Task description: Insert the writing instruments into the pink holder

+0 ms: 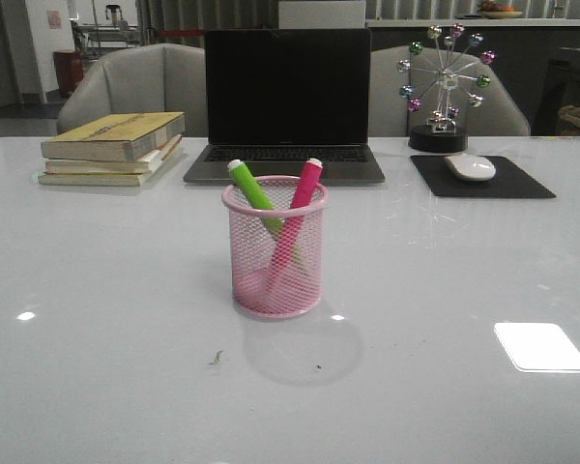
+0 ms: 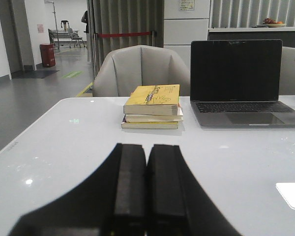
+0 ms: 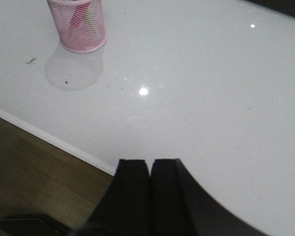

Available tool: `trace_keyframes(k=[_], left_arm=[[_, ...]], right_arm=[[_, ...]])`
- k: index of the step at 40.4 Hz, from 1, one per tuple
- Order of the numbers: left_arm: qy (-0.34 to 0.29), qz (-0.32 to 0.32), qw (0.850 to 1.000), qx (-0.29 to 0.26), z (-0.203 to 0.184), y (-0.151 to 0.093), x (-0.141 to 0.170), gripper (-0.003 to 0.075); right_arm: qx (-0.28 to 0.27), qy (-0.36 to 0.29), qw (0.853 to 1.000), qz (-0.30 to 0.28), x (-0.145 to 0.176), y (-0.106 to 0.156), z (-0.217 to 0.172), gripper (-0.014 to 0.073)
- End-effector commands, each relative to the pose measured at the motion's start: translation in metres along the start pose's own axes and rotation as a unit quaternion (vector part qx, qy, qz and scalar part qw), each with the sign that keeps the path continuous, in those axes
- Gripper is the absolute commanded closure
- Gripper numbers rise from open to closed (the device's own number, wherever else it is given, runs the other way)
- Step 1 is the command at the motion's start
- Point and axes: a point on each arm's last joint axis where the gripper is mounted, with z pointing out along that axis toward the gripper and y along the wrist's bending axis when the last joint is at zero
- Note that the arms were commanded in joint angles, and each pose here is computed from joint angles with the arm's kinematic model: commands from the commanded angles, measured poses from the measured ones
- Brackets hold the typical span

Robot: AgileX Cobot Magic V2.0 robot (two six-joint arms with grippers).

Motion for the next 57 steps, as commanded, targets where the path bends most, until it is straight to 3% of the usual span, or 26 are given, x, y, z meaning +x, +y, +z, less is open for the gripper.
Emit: trace_keyframes(k=[1, 15, 20, 29, 37, 43, 57], left_arm=[[-0.054, -0.01, 0.999, 0.002, -0.002, 0.0, -0.008, 0.0629], [-0.054, -0.01, 0.999, 0.002, -0.002, 0.0, -0.008, 0.0629], [-0.053, -0.01, 0.999, 0.002, -0.002, 0.0, -0.008, 0.0629], [-0.053, -0.01, 0.999, 0.002, -0.002, 0.0, -0.008, 0.0629], [-0.053, -0.01, 0.999, 0.002, -0.002, 0.0, -0.008, 0.0629], [-0.053, -0.01, 0.999, 0.002, -0.002, 0.0, -0.008, 0.0629], [-0.053, -0.01, 0.999, 0.002, -0.002, 0.0, -0.008, 0.0629]], right_arm=[[0.008, -0.045, 0.999, -0.005, -0.013, -0.001, -0.005, 0.0539], [0.008, -0.044, 0.999, -0.005, -0.013, -0.001, -0.004, 0.0539], [0.026, -0.088, 0.996, -0.004, -0.004, -0.003, -0.011, 0.0539], [0.111, -0.268, 0.957, 0.02, 0.025, -0.011, -0.005, 0.0539], [0.171, -0.339, 0.924, 0.053, 0.061, -0.018, 0.018, 0.0539], [0.196, -0.349, 0.913, 0.081, 0.078, -0.023, 0.034, 0.0539], [0.2, -0.378, 0.901, 0.076, 0.073, -0.024, 0.029, 0.0539]])
